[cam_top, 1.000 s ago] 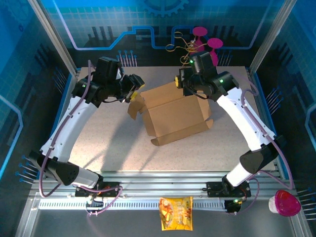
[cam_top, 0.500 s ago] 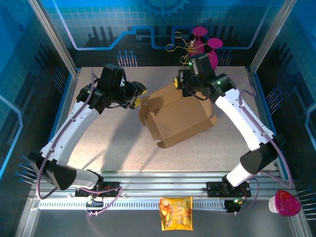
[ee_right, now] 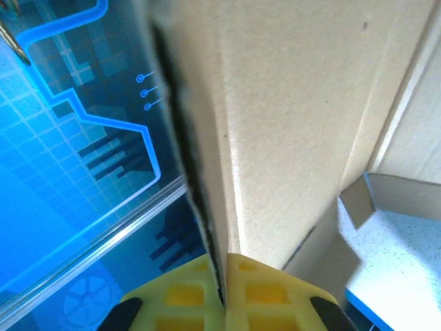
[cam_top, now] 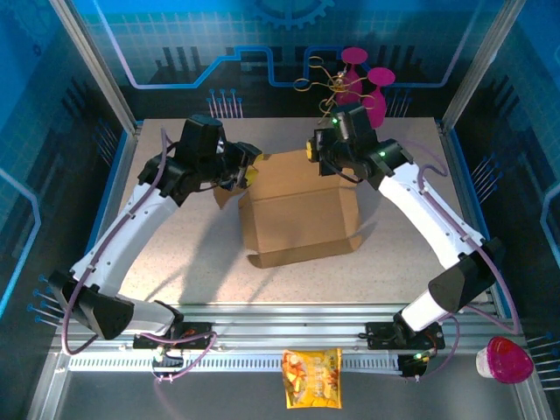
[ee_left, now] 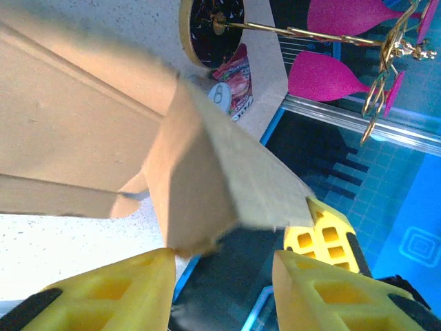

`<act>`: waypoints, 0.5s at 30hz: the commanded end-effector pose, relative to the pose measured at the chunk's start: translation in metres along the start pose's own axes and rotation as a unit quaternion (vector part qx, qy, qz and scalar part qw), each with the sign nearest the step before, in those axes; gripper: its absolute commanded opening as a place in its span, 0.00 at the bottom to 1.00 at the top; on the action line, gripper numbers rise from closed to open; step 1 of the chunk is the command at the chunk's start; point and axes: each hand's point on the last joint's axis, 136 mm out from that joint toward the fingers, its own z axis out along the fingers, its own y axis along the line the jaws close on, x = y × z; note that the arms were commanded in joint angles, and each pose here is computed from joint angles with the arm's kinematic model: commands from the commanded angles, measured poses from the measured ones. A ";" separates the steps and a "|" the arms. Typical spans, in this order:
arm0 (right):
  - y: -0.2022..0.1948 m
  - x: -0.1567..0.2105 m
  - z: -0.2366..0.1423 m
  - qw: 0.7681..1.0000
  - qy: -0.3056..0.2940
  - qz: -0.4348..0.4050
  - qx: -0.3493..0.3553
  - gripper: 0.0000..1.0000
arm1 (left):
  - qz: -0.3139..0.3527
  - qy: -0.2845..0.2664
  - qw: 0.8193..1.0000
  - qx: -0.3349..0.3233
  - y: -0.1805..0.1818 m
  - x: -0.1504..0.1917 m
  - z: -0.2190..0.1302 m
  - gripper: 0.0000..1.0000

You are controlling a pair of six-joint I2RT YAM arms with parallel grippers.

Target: Fold the paper box

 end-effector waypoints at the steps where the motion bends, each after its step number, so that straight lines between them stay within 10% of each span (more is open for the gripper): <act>1: 0.012 0.017 -0.010 0.999 0.031 0.004 -0.031 0.00 | -0.018 0.006 0.999 0.026 -0.008 0.005 -0.006 0.41; 10: 0.006 0.015 -0.009 0.999 0.033 -0.005 -0.030 0.00 | 0.000 -0.031 0.999 0.018 -0.007 -0.017 -0.022 0.35; 15: 0.006 0.004 -0.002 0.999 0.019 -0.021 -0.042 0.00 | 0.048 -0.049 0.997 0.046 -0.040 -0.013 -0.062 0.49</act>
